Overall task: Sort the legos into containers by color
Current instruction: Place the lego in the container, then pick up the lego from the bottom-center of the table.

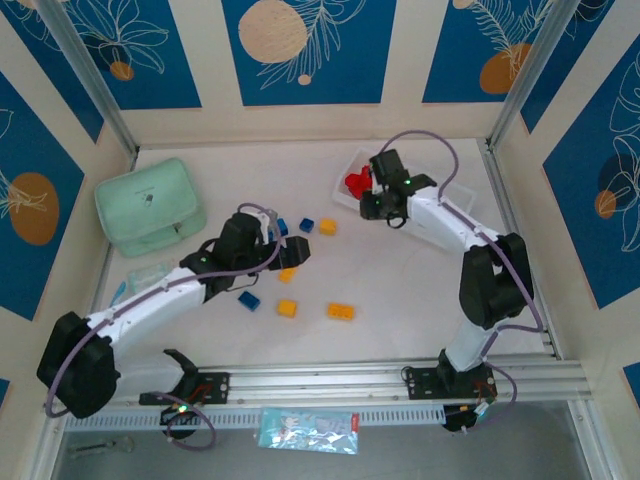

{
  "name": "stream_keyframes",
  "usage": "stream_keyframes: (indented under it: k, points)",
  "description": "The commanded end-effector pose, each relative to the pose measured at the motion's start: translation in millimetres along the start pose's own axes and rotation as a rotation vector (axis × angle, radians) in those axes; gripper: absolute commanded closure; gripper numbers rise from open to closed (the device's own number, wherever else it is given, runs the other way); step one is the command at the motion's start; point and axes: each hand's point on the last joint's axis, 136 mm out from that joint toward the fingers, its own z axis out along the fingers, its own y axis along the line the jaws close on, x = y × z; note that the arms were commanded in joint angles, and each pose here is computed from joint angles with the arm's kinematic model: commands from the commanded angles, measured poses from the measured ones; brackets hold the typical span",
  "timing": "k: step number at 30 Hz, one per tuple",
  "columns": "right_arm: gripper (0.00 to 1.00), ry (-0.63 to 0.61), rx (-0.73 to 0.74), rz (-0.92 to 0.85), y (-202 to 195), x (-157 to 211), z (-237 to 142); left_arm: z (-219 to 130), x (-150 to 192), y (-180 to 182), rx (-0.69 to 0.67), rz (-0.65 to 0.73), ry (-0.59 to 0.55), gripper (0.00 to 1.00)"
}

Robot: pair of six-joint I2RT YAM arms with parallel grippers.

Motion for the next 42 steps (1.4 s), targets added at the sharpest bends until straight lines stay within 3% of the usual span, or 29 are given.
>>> stream_keyframes:
  k: [1, 9, 14, 17, 25, 35, 42]
  points:
    - [0.72, -0.003, 0.042, 0.078, -25, -18, 1, 4, -9, -25, 0.071, 0.045, 0.003, 0.01]
    - [0.71, -0.019, 0.126, 0.167, -76, -50, 26, 18, -17, -34, 0.086, 0.051, 0.008, 0.01]
    - [0.62, -0.003, 0.160, 0.178, -91, -61, 41, 22, -22, -41, 0.096, 0.059, 0.011, 0.01]
    - [0.54, -0.008, 0.156, 0.184, -92, -64, 40, 22, -24, -42, 0.096, 0.062, 0.009, 0.01]
    - [0.47, -0.039, 0.108, 0.161, -68, -60, 13, 15, -26, -46, 0.111, 0.058, -0.006, 0.01]
    - [0.42, 0.019, -0.017, 0.074, -7, 7, -23, -8, -9, -26, 0.054, 0.061, -0.011, 0.01]
    - [0.38, 0.177, -0.098, -0.052, 38, 87, -37, -25, 15, -3, 0.004, 0.026, 0.007, 0.01]
